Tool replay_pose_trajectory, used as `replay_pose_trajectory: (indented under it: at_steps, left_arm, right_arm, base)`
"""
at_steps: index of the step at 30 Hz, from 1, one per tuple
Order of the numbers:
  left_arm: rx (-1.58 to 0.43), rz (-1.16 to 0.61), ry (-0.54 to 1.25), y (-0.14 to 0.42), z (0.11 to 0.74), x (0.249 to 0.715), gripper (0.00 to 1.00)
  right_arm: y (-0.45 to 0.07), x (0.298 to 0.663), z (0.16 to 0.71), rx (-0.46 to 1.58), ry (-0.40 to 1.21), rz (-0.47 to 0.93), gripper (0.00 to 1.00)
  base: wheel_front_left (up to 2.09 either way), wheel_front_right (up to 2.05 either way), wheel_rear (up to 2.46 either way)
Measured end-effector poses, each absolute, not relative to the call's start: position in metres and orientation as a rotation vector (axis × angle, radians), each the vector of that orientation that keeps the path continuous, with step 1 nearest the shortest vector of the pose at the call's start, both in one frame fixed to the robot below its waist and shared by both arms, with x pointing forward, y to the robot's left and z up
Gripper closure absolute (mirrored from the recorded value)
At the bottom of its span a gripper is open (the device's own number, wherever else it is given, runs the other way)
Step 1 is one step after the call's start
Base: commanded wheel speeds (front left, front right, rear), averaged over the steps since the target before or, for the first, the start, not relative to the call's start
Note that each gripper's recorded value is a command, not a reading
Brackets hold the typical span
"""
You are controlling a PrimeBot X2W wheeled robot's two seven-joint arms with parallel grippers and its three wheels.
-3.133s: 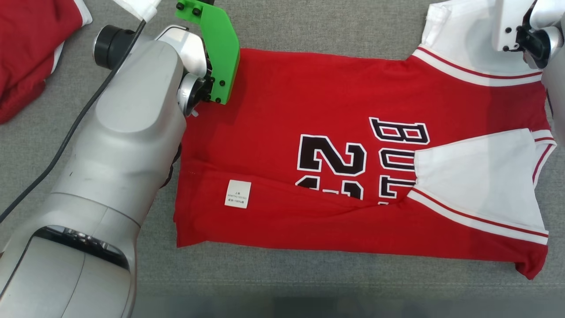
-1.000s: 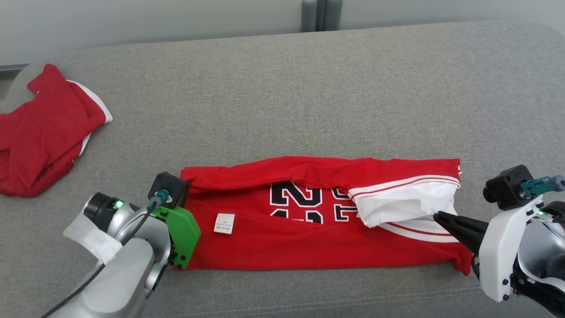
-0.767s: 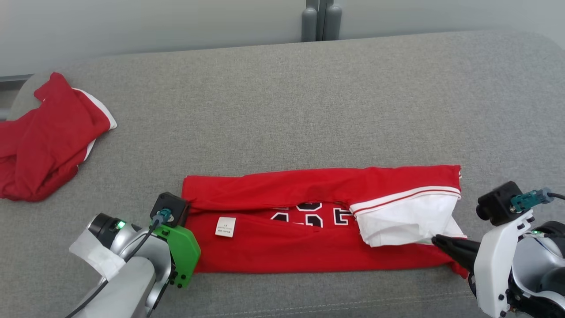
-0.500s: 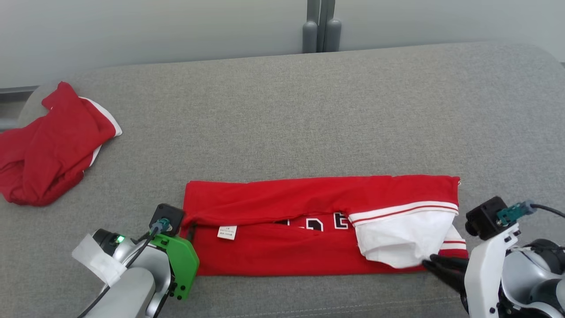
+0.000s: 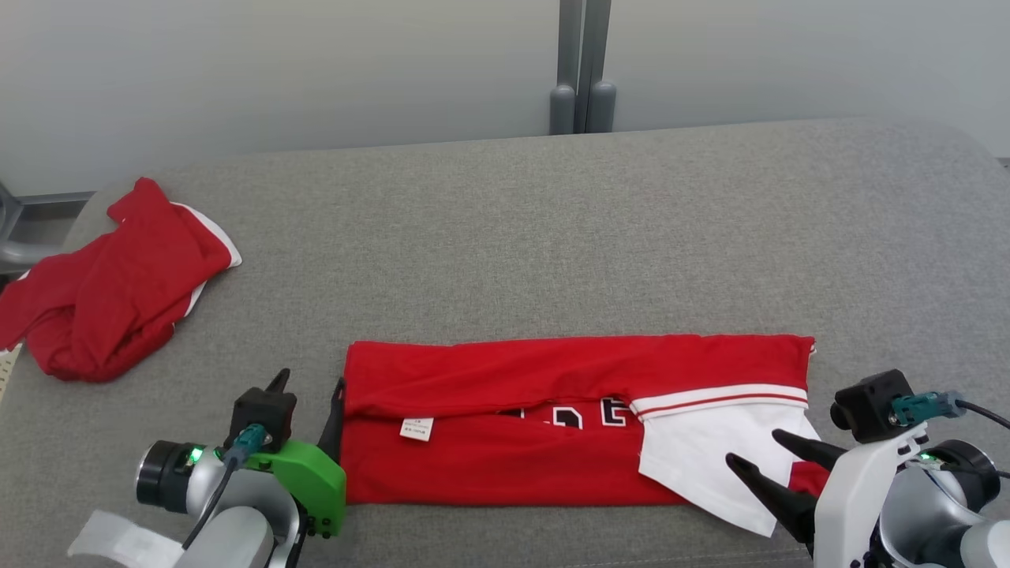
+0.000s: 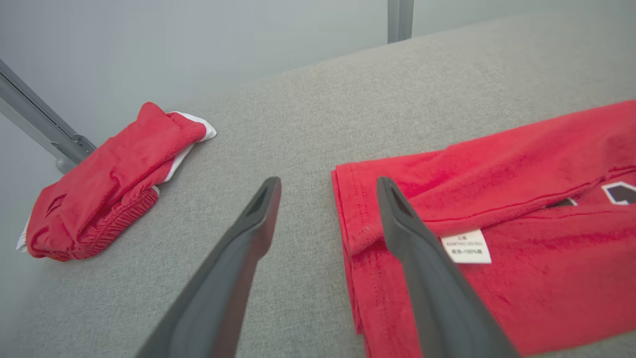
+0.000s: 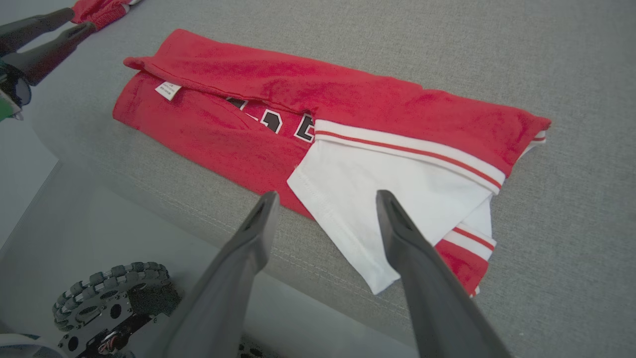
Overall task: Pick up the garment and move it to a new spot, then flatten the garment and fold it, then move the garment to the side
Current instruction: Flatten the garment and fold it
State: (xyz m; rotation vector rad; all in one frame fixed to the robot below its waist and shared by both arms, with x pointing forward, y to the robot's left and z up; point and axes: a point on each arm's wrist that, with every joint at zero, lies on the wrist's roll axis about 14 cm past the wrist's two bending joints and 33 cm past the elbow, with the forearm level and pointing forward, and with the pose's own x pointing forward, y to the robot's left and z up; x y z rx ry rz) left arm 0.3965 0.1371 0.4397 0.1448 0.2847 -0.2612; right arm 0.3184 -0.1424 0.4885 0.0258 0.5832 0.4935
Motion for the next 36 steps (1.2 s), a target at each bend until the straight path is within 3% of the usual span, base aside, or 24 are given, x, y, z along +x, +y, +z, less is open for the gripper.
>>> replay_pose_trajectory:
  at_steps: [15,23,36]
  left_arm:
    - [-0.165,-0.059,-0.091,0.160,0.532,0.369,0.00]
    - [-0.288,0.003,-0.126,0.176,0.531,0.335,0.00]
    - [-0.178,-0.085,-0.068,0.164,0.503,0.303,0.00]
  right_arm:
    - [-0.154,0.347,0.513,0.154,0.152,0.198,0.00]
    - [-0.178,0.345,0.518,0.211,0.022,0.075,0.00]
    - [-0.175,0.329,0.503,0.207,0.004,0.072,0.00]
  base:
    - [0.00,0.00,0.00]
    - [0.00,0.00,0.00]
    - [0.00,0.00,0.00]
